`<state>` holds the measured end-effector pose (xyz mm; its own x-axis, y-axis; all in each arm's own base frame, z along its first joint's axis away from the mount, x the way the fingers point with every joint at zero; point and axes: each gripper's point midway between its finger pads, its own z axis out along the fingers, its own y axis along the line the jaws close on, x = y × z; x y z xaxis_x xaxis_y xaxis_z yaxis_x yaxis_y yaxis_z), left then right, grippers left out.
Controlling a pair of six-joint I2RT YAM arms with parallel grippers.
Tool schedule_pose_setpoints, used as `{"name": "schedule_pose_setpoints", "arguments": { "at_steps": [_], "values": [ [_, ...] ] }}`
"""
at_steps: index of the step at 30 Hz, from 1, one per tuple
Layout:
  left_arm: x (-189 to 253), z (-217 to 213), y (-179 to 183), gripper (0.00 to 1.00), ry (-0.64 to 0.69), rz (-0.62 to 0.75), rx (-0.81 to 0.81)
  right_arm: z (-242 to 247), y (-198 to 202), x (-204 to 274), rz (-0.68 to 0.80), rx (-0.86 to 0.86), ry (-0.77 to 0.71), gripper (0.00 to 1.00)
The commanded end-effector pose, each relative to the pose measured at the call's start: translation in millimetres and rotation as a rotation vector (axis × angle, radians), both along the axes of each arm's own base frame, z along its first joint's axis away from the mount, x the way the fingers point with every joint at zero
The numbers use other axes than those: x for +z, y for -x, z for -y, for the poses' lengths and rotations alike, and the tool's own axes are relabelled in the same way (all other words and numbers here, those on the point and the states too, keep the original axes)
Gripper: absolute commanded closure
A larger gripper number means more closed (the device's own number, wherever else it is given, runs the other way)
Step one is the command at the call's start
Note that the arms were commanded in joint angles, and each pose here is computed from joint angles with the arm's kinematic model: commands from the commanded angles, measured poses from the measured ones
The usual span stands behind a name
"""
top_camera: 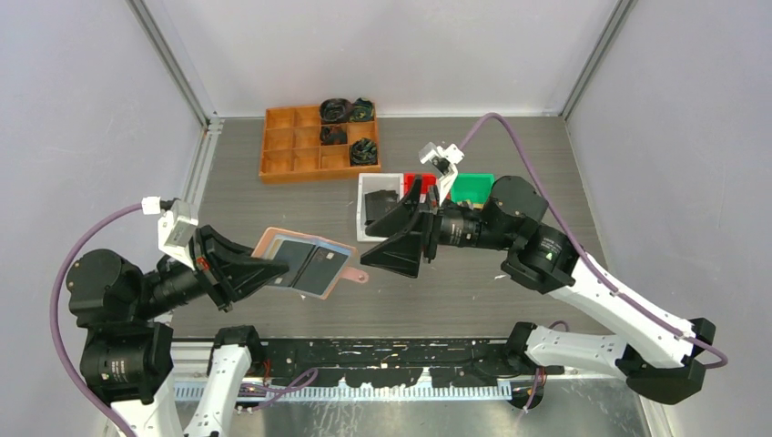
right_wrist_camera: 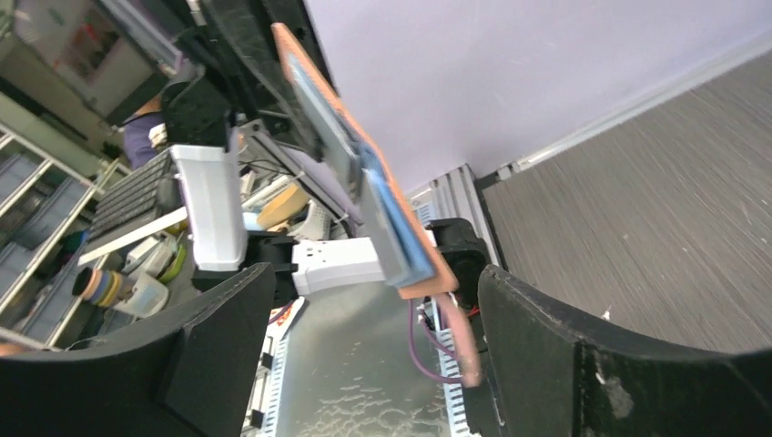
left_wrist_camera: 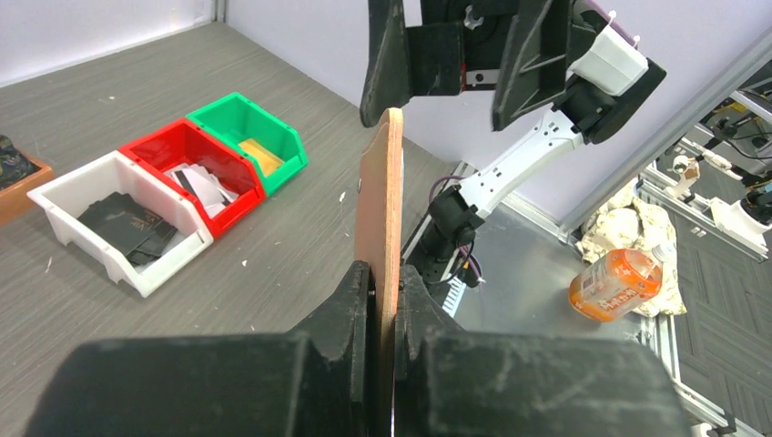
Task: Take the credit cards out of the card holder
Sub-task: Remove the credit card from the card holder.
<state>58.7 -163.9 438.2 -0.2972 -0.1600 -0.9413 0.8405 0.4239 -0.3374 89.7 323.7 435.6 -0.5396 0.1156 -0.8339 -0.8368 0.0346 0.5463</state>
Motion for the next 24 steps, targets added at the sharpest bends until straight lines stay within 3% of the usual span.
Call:
{"name": "schedule_pose_setpoints", "arguments": {
  "at_steps": [1, 14, 19, 24],
  "values": [
    [9, 3, 11, 1.0, -0.002, 0.051, -0.045, -8, 10, 31, 0.081, 0.093, -0.081, 0.12],
    [3, 8, 13, 1.0, 0.064, -0.101, -0.138, -49, 32, 33, 0.168, 0.325, -0.114, 0.08],
    [0, 9, 9, 1.0, 0.08, -0.141, -0.145, -56, 49, 41, 0.158, 0.417, -0.171, 0.13],
    [-2, 9, 7, 1.0, 0.101, -0.174, -0.147, -72, 48, 38, 0.092, 0.449, -0.174, 0.31]
  ]
}}
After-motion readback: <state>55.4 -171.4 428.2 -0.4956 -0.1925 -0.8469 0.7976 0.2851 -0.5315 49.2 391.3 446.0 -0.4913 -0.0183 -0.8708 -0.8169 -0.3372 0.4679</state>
